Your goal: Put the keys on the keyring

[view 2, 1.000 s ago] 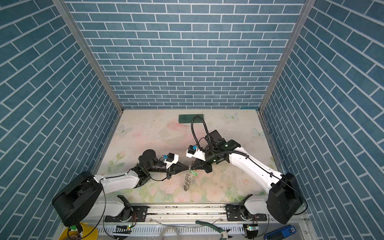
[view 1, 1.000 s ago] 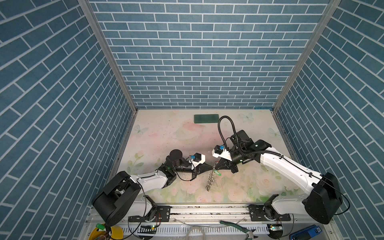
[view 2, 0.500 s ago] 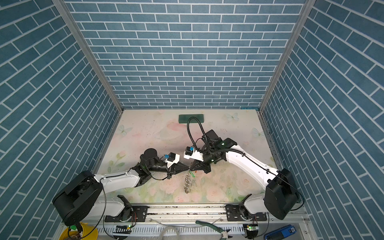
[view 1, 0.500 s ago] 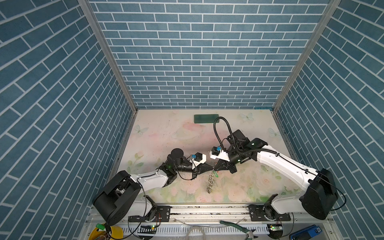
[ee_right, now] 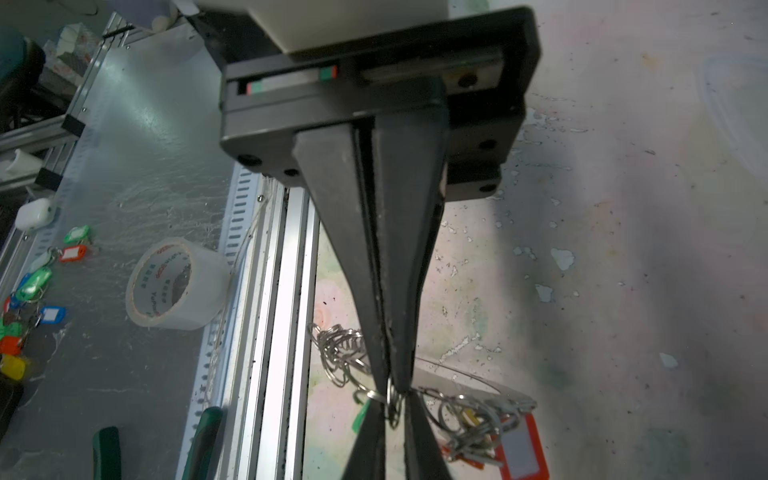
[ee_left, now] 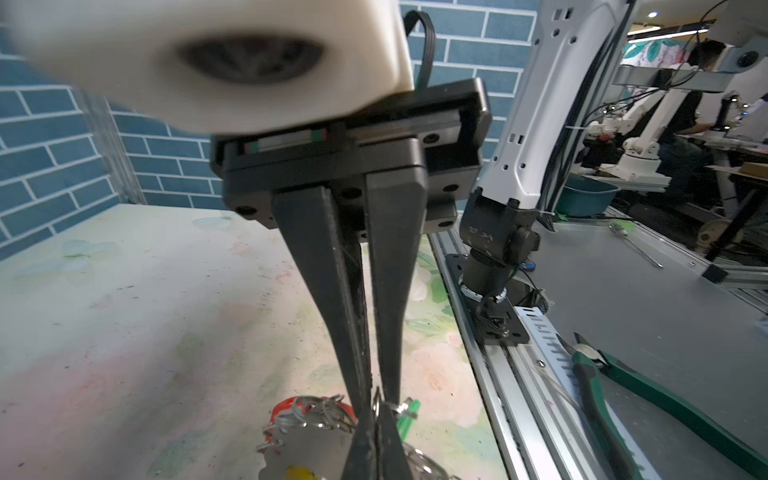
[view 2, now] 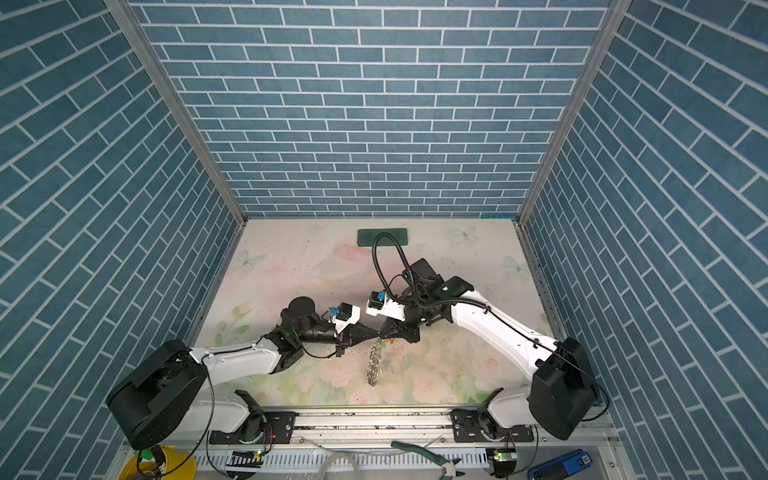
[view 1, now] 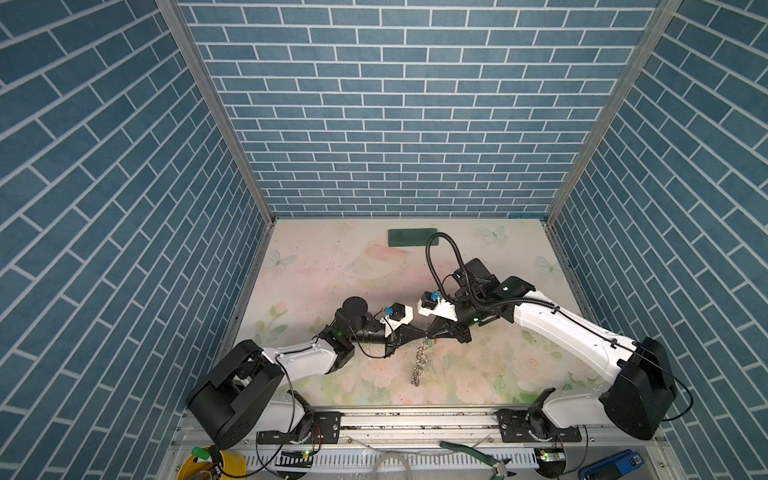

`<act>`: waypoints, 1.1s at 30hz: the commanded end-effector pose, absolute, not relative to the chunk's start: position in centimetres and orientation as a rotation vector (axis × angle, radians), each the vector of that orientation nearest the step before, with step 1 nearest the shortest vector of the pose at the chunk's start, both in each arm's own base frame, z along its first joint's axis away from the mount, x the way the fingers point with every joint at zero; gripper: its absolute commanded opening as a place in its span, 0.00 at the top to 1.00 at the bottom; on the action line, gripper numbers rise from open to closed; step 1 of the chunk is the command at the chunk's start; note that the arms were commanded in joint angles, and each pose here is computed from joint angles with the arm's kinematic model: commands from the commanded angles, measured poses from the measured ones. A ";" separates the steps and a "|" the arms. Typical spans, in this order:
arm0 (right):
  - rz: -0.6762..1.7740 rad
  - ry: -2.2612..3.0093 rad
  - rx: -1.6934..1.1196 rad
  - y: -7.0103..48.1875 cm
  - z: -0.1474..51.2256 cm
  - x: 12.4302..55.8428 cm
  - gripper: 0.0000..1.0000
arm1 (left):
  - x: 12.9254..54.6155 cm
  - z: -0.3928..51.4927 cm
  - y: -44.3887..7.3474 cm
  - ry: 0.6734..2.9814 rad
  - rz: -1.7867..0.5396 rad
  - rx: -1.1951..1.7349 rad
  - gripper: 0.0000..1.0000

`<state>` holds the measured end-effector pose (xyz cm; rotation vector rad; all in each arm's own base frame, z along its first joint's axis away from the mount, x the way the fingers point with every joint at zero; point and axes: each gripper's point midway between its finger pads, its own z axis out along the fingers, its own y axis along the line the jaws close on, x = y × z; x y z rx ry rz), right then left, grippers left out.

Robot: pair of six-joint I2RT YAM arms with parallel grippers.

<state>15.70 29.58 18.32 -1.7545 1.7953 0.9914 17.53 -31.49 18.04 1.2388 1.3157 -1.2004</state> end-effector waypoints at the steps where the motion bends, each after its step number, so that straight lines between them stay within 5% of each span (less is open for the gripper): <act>1: 0.964 1.755 -1.629 29.8 19.4 16.9 0.68 | 18.2 19.8 -31.4 1.253 -1.148 1.158 1.00; 33: 0.916 1.714 -1.347 30.1 18.3 17.6 0.65 | 19.7 21.1 -30.9 1.204 -1.099 1.023 1.00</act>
